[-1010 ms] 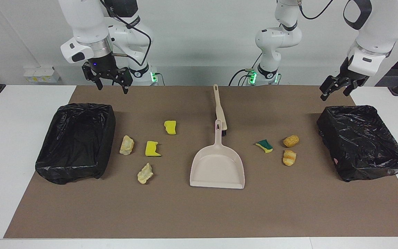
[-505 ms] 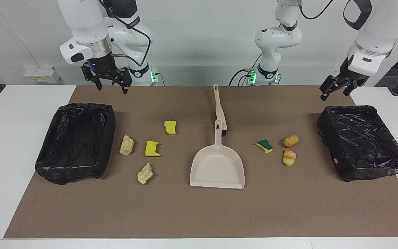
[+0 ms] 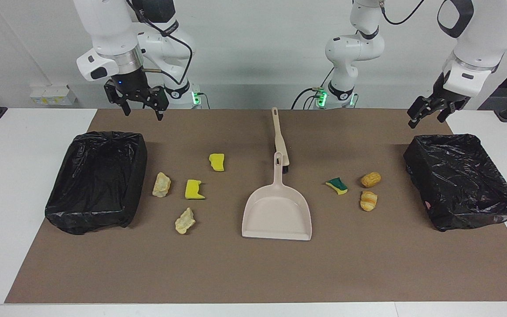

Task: Sweep and dump trash in bin
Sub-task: 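Reach the right gripper to the beige dustpan handle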

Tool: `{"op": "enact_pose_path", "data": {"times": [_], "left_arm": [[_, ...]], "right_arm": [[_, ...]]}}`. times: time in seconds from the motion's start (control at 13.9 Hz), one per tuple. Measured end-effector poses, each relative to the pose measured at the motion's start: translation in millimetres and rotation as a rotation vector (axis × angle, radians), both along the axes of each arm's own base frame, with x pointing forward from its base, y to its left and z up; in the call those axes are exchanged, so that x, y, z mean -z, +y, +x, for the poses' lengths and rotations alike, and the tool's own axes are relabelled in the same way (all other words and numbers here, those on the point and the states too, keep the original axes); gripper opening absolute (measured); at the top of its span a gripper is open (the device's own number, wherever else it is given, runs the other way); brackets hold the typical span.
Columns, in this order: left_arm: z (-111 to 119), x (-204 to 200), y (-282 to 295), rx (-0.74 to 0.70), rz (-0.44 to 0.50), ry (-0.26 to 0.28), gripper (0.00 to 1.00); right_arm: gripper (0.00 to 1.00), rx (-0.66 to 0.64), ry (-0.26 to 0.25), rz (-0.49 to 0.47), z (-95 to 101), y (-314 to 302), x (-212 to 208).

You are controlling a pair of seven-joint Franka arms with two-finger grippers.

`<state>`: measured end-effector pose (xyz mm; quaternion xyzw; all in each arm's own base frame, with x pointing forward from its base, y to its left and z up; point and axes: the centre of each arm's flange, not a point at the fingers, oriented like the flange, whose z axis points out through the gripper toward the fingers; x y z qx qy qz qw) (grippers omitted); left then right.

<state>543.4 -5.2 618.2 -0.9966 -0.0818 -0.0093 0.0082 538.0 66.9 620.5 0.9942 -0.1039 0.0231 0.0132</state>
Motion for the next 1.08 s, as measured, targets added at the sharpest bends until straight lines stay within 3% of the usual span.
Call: {"op": "enact_pose_path", "data": {"times": [0.22, 0.43, 0.87, 1.08], "left_arm": [[0, 0, 0, 0.000, 0.000, 0.000, 1.00], [0, 0, 0, 0.000, 0.000, 0.000, 1.00], [0, 0, 0, 0.000, 0.000, 0.000, 1.00], [0, 0, 0, 0.000, 0.000, 0.000, 1.00]], "right_arm": [[1.00, 0.043, -0.004, 0.003, -0.1, 10, 6], [1.00, 0.003, -0.002, 0.005, -3.8, 39, 11], [1.00, -0.035, -0.016, 0.040, -0.8, 147, 54], [1.00, -0.033, 0.003, 0.057, -3.4, 215, 85]]}}
